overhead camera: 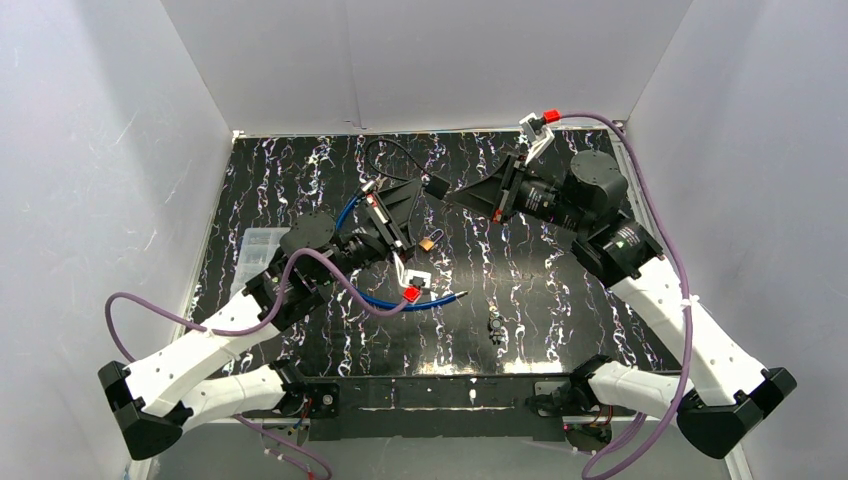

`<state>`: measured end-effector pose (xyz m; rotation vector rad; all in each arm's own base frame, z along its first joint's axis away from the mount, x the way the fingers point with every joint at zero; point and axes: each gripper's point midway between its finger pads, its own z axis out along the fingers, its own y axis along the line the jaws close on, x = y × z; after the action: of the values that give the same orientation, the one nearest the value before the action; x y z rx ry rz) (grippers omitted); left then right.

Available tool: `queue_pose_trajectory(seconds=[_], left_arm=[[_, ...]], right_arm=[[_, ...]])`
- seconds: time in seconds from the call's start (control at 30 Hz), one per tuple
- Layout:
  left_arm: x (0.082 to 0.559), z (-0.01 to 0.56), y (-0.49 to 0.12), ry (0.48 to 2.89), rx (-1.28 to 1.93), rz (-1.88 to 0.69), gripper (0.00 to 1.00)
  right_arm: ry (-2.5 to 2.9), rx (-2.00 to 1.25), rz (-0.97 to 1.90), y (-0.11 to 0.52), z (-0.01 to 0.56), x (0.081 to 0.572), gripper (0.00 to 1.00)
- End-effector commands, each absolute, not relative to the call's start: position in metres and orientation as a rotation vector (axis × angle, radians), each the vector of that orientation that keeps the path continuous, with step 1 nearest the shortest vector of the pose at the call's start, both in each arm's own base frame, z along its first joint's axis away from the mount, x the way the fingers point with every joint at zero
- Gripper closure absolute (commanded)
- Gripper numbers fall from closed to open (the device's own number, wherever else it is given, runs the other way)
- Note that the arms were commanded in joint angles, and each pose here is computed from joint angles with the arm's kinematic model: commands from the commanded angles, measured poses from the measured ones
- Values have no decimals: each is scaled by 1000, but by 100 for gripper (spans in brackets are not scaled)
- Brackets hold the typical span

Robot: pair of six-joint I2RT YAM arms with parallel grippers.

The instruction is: Unlock with the key

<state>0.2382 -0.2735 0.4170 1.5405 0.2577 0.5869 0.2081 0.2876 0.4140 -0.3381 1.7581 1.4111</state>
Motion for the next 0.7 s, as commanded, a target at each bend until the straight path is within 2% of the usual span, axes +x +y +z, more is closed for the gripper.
queue_pose_trajectory(seconds=[0.0,0.2,0.53,0.67], left_arm=[[229,402,-291,228,1582,553,100],[229,406,-288,261,1572,567,100],[190,400,-292,75,1590,454,100],[174,397,-292,29,1603,379,100]], right_arm=[[1554,-324,1448,288,456,210,99],[1509,-407,1491,294,459,199,99],[1453,-762,1549,304,455,162,99],[1462,-850,1560,308,456,158,89]])
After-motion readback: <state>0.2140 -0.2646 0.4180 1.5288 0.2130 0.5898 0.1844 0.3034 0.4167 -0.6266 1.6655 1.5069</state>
